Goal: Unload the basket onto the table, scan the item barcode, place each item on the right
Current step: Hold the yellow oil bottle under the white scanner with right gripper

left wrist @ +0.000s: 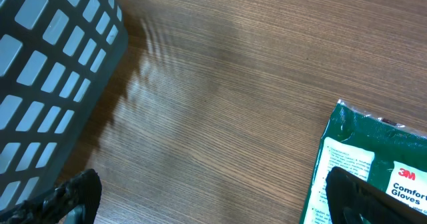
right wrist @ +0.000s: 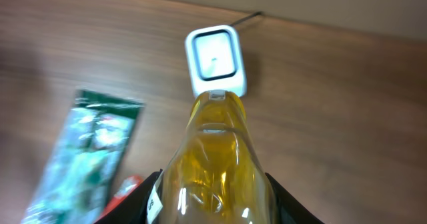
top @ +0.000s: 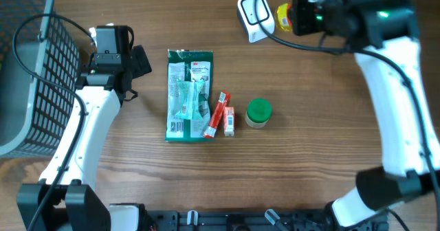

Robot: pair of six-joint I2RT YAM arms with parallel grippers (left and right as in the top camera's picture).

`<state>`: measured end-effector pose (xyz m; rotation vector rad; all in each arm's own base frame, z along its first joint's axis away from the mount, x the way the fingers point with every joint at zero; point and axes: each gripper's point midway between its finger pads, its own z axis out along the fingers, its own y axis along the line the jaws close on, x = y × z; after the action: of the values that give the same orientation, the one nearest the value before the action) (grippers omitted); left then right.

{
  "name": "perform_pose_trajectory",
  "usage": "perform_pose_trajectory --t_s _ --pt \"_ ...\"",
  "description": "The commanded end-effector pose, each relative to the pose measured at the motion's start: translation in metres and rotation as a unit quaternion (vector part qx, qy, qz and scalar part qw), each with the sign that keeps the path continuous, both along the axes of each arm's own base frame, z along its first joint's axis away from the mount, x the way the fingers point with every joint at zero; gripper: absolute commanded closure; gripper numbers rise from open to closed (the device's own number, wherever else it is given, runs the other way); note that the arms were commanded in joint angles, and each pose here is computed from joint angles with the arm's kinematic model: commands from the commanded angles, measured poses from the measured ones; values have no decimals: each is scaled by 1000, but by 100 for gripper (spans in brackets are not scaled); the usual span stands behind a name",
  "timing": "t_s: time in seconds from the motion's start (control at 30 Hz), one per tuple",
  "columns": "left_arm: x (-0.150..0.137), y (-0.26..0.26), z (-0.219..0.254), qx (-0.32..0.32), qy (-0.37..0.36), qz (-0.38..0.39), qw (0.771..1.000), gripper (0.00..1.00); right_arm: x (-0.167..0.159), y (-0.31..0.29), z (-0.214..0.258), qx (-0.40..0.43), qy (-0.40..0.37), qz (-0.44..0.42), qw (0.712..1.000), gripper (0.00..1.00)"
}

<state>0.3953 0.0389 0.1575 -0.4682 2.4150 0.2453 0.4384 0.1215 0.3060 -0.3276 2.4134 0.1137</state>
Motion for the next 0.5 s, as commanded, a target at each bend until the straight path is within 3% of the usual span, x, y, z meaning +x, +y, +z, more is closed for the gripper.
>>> perform_pose_trajectory --t_s 0.0,0.27,0.47 --pt "2 3 5 6 -5 2 1000 0 34 -3 -21 -137 -36 -6 990 77" --pt "2 3 5 6 -5 2 1000 0 82 22 -68 -276 -72 -28 958 78" --pt "2 3 5 6 -5 2 1000 0 107 33 -100 -314 -92 -58 943 78"
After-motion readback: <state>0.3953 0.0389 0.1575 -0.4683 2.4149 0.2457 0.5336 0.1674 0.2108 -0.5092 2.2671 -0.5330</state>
